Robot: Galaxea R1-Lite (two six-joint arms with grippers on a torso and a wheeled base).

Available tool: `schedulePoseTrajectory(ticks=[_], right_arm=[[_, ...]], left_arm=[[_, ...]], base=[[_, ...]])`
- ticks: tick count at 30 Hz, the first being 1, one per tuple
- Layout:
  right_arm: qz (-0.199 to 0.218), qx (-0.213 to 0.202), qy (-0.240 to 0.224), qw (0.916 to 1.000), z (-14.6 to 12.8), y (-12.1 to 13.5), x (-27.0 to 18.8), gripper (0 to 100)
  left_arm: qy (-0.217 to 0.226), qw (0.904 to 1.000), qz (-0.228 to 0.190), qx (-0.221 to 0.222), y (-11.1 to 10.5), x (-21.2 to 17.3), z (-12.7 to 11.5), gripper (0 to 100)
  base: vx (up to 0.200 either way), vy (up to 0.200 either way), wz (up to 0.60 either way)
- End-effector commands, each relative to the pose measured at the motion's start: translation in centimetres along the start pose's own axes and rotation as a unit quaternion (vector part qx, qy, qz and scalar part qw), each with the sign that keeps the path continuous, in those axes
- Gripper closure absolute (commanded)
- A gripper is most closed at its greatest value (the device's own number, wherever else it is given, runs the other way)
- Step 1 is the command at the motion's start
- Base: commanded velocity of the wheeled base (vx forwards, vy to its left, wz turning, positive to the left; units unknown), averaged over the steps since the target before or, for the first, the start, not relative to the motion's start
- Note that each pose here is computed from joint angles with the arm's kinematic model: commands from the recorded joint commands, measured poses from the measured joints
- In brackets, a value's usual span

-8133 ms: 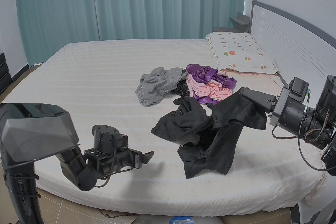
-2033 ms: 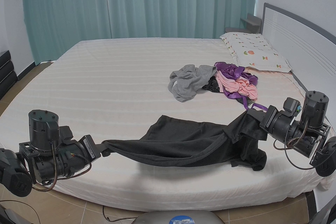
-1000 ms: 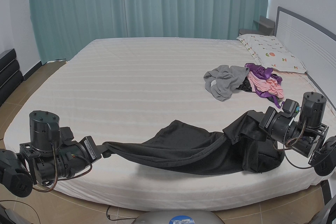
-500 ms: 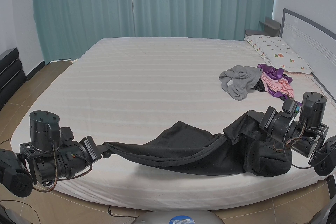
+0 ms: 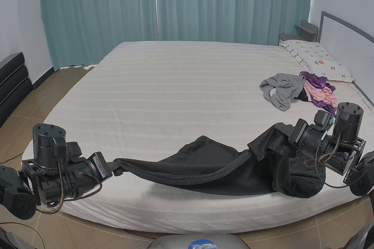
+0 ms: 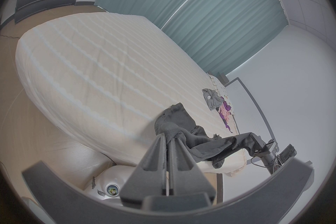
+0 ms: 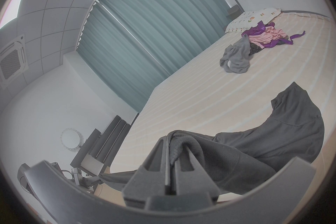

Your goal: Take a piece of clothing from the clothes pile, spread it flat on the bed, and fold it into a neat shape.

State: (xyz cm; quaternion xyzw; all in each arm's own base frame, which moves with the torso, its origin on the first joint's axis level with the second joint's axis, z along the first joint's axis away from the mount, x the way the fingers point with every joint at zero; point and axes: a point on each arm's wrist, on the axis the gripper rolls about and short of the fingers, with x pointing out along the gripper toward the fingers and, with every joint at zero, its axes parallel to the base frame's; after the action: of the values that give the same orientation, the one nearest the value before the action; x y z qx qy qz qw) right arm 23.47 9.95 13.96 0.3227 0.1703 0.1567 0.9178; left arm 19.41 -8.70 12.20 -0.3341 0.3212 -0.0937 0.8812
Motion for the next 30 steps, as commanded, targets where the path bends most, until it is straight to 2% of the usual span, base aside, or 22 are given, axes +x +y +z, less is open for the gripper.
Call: schedulePoseTrajectory(ticks=[1, 8, 14, 20, 22, 25, 27, 29, 30], right_arm=[[0.003, 0.001, 0.000, 1.0000, 0.0, 0.1, -0.1, 100], [0.009, -0.001, -0.006, 0.9999, 0.2, 0.4, -1.0, 100], [0.019, -0.002, -0.013, 0.9997, 0.0, 0.8, -2.9, 100], [0.057, -0.003, -0.057, 0.9967, 1.5, 2.1, -6.0, 100], [0.085, -0.007, -0.084, 0.9928, 2.4, 3.1, -8.5, 100], [0.087, -0.016, -0.099, 0.9911, 3.3, 3.7, -10.5, 100], [0.105, -0.019, -0.122, 0.9868, 4.5, 4.6, -12.2, 100], [0.105, -0.019, -0.122, 0.9868, 4.5, 4.6, -12.2, 100], [0.132, -0.021, -0.157, 0.9784, 6.4, 6.2, -14.8, 100]], left_arm=[[0.001, 1.0000, -0.002, 0.001, -0.1, -0.1, -0.1, 100], [0.000, 1.0000, -0.002, 0.001, 0.1, -0.5, -0.3, 100], [-0.018, 0.9995, -0.025, 0.003, -0.3, -2.6, -0.1, 100], [-0.033, 0.9986, -0.040, 0.005, -0.7, -5.3, 0.2, 100], [-0.049, 0.9971, -0.058, 0.008, -1.1, -7.4, 0.5, 100], [-0.062, 0.9953, -0.074, 0.009, -1.6, -9.2, 0.9, 100], [-0.072, 0.9938, -0.084, 0.011, -2.2, -10.3, 1.4, 100], [-0.072, 0.9938, -0.084, 0.011, -2.2, -10.3, 1.4, 100], [-0.093, 0.9905, -0.101, 0.011, -3.3, -11.5, 2.5, 100]], base=[[0.000, 0.000, 0.00], [0.000, 0.000, 0.00], [-0.200, 0.000, 0.00], [-0.200, 0.000, 0.00], [-0.200, 0.000, 0.00], [-0.067, 0.000, 0.00], [0.000, 0.000, 0.00], [0.000, 0.000, 0.00], [0.000, 0.000, 0.00]])
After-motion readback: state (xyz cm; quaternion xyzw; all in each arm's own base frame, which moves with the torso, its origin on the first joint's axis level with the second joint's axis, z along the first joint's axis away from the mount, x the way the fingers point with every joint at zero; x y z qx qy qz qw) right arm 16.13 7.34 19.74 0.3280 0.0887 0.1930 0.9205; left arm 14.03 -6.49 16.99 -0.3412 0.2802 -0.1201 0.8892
